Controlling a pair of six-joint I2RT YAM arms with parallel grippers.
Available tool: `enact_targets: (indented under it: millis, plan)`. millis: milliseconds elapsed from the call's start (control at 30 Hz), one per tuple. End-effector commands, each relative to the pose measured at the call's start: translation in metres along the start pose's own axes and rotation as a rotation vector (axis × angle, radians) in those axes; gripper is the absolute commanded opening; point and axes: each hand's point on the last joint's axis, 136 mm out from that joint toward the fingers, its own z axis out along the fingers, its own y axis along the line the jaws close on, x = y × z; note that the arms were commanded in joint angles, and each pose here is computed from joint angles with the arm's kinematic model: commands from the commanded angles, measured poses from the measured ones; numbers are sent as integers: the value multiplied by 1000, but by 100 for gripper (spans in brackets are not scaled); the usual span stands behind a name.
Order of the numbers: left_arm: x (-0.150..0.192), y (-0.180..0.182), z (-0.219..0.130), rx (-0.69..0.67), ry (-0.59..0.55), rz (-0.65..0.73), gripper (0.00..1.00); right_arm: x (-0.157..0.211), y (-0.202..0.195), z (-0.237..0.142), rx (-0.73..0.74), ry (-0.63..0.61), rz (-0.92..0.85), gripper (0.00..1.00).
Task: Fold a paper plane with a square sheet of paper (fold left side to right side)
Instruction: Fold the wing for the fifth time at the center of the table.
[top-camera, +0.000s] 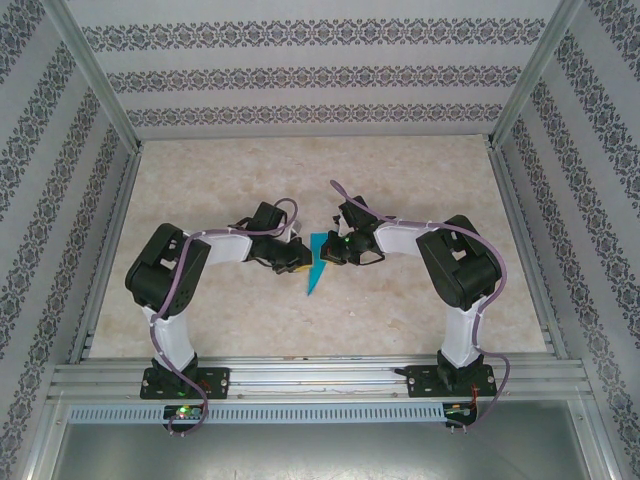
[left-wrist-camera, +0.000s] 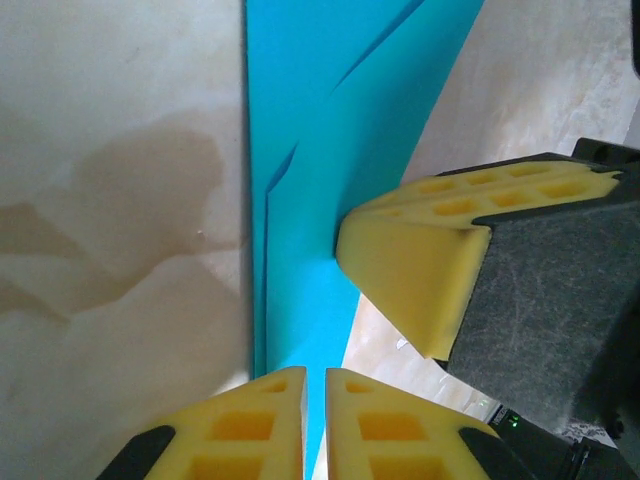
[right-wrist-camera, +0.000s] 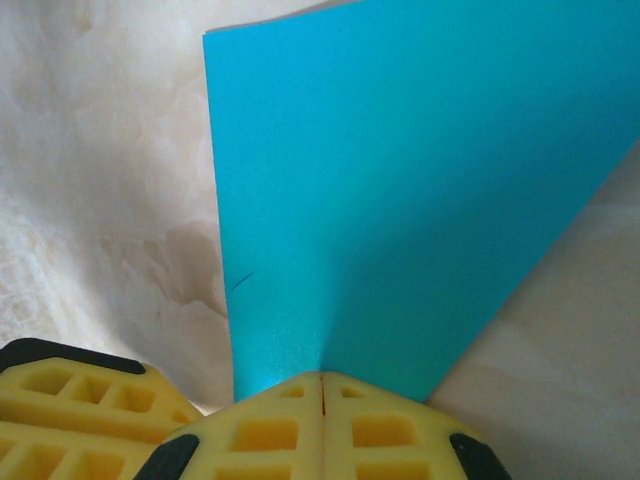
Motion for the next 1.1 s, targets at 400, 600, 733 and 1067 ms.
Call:
enact_targets:
  millis: [400, 600, 733, 1067]
  plan:
    - [21, 40, 14, -120, 54, -19, 6, -11, 28, -28, -44, -24, -66, 0]
    - [24, 44, 17, -127, 60, -22, 6, -20, 32, -18, -55, -22, -74, 0]
    - [24, 44, 16, -128, 57, -21, 5, -24, 30, -10, -52, -18, -71, 0]
    - [31, 54, 15, -160, 64, -20, 5, -24, 20, 12, -30, 26, -66, 0]
